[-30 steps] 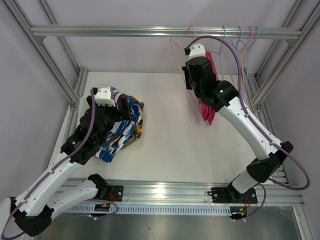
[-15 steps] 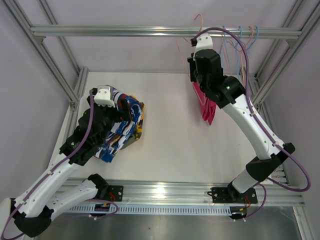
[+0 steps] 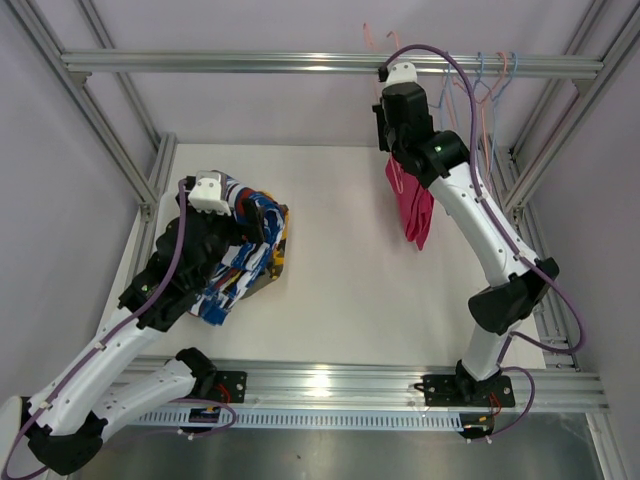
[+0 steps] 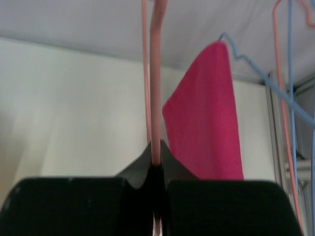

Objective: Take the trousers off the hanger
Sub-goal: Place the hanger at the clothesline, then pick up the hanger from the clothesline.

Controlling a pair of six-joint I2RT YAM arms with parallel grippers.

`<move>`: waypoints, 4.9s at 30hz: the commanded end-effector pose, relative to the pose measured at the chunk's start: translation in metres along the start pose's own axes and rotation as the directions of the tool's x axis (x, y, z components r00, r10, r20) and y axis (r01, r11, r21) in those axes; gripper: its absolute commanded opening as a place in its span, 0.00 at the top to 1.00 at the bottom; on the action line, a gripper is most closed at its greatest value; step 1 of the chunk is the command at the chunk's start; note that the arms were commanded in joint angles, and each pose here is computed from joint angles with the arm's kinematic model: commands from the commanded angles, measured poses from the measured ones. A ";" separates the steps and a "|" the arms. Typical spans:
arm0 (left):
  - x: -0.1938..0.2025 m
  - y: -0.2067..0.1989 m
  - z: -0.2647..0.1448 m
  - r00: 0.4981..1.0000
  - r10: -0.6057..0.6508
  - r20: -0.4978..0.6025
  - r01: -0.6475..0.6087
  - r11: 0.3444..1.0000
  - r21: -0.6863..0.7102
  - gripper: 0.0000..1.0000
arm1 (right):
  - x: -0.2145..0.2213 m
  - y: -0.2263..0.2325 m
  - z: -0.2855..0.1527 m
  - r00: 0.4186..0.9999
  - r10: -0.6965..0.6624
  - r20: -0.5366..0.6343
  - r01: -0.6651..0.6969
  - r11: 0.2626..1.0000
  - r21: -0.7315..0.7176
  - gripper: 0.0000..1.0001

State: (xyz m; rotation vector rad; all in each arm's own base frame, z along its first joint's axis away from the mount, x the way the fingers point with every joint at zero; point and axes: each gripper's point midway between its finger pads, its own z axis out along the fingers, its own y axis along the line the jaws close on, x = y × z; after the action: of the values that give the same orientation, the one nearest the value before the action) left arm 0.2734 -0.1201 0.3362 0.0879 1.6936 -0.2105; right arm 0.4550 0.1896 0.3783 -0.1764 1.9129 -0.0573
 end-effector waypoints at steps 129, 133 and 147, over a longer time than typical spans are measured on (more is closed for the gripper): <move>-0.007 -0.006 -0.006 0.999 0.003 0.051 -0.005 0.999 0.033 0.00 | 0.013 -0.085 -0.074 0.702 0.704 0.104 -0.576 0.648 -0.499 0.54; -0.006 -0.005 -0.007 0.999 0.003 0.051 -0.005 0.999 0.033 0.01 | 0.004 -0.083 -0.079 0.674 0.732 0.100 -0.578 0.607 -0.545 0.53; -0.010 -0.004 -0.009 0.998 -0.003 0.063 0.001 0.999 0.034 0.01 | -0.004 -0.071 -0.080 0.635 0.772 0.038 -0.577 0.507 -0.640 0.53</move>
State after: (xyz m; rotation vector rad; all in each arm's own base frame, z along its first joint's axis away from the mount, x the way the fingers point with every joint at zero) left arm 0.2661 -0.1219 0.3366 0.1065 1.6707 -0.2288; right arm 0.3901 0.1133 0.4044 0.2256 1.5356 1.0241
